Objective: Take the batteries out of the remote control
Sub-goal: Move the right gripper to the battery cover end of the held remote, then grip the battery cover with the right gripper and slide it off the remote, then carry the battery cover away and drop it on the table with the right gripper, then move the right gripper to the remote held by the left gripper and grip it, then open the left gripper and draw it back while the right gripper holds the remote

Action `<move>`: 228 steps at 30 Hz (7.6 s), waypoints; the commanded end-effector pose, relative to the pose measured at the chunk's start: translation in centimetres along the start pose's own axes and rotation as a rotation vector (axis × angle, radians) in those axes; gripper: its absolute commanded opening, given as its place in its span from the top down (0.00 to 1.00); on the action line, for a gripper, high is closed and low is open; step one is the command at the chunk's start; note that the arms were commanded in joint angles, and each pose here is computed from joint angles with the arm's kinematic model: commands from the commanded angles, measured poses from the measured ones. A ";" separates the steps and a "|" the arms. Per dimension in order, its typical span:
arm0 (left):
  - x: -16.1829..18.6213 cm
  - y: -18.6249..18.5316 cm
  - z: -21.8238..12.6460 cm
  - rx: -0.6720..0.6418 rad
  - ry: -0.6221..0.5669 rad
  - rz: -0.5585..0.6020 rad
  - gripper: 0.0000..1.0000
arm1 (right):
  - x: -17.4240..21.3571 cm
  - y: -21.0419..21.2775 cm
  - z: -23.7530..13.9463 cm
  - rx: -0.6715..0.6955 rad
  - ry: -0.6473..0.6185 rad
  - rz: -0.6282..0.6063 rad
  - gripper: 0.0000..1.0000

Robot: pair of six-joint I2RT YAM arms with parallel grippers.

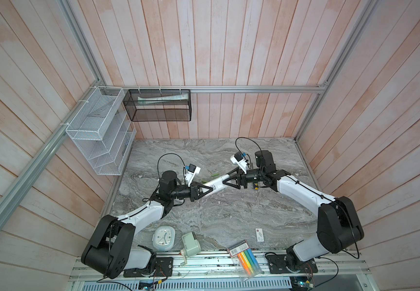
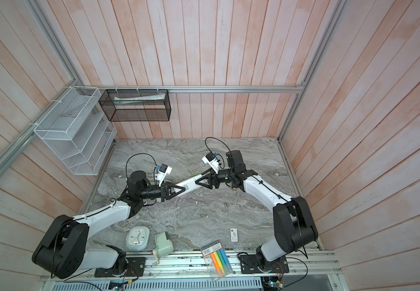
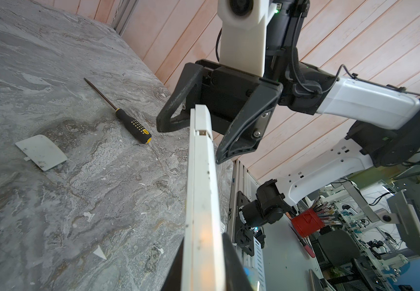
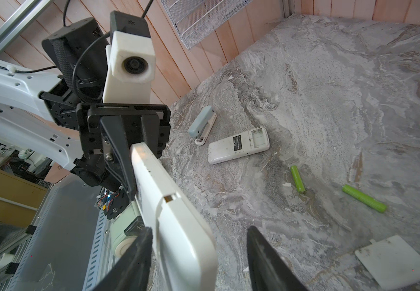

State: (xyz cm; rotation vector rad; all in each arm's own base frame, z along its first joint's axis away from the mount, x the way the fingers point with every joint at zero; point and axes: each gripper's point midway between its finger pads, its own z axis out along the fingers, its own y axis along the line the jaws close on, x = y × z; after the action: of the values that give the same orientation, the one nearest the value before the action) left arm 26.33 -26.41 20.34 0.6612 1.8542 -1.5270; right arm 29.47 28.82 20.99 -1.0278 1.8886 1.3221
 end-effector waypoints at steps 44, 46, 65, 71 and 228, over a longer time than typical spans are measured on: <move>-1.3 0.6 -0.6 -0.032 -0.049 0.001 0.91 | 1.0 0.8 0.8 -0.031 0.026 0.010 0.85; -1.2 0.6 -0.6 -0.031 -0.048 0.001 0.91 | 1.0 0.7 1.2 -0.032 0.025 0.015 0.84; -1.1 1.9 -1.6 -0.082 -0.061 -0.009 0.91 | 0.5 -0.1 0.8 -0.012 -0.001 0.031 1.00; -1.0 2.7 -2.3 -0.117 -0.063 -0.016 0.91 | 1.9 -2.1 -0.8 0.061 -0.012 0.083 1.00; 1.7 3.6 -2.4 -0.141 0.094 0.015 0.55 | 5.9 1.2 10.2 0.304 0.382 -1.148 0.70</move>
State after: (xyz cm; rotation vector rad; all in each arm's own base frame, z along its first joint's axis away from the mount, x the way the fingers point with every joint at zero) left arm 26.97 -23.46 15.69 0.6653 2.0592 -1.3991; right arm 25.93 37.24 13.76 -1.8465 1.1842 0.1489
